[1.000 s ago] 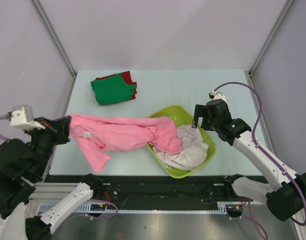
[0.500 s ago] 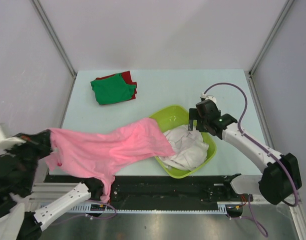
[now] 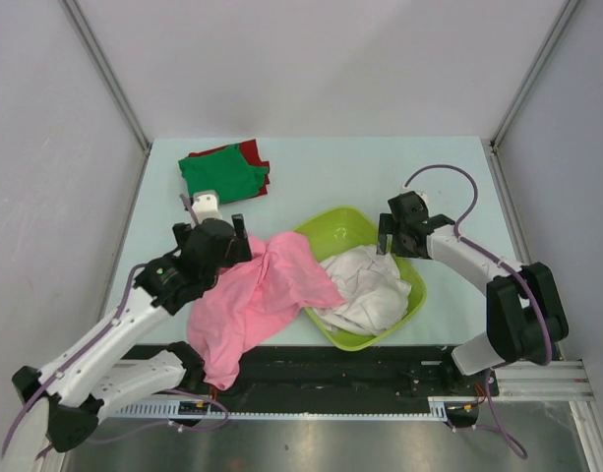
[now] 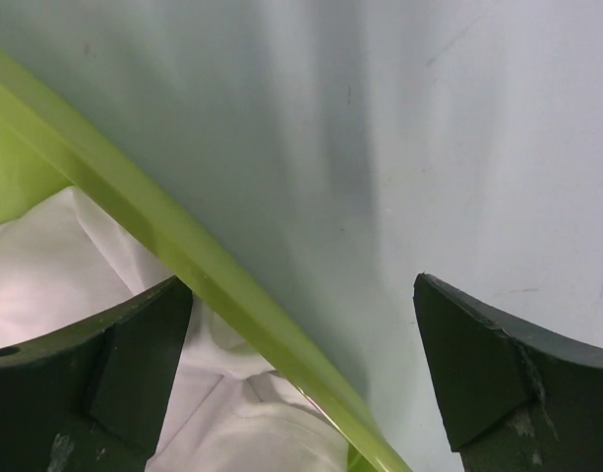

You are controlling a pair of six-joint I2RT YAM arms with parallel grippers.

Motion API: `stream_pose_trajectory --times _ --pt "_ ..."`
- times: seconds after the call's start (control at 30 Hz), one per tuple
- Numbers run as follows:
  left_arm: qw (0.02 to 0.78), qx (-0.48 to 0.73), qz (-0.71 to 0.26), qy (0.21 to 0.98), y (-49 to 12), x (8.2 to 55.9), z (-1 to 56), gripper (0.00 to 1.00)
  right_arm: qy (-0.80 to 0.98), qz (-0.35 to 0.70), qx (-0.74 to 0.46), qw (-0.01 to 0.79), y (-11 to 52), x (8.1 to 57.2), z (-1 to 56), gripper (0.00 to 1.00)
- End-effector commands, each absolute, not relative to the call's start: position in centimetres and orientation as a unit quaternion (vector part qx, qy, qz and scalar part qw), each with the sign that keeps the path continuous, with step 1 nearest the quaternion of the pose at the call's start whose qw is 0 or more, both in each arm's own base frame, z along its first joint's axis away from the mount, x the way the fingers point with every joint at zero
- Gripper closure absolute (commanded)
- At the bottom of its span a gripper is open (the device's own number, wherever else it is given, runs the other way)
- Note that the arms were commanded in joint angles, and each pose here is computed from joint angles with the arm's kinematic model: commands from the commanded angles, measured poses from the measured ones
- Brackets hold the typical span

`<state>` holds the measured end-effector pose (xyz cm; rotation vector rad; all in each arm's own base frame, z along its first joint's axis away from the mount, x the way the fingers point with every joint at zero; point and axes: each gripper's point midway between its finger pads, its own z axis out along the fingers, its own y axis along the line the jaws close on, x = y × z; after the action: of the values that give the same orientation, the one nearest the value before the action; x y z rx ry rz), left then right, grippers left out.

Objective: Fold and stack the t-shirts

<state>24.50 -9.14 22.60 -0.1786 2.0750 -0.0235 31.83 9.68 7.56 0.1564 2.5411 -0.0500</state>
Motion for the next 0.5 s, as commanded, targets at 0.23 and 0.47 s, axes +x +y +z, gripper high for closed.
stream_pose_trajectory --times 0.23,0.47 --pt "0.459 -0.091 -0.096 0.879 -13.1 25.9 16.6 0.0 0.964 0.013 0.033 0.265 12.4 32.1 4.8 0.2" --pt "0.458 -0.088 -0.123 0.876 -13.3 25.0 16.4 0.0 0.962 -0.006 0.064 0.264 11.5 33.5 4.1 1.0"
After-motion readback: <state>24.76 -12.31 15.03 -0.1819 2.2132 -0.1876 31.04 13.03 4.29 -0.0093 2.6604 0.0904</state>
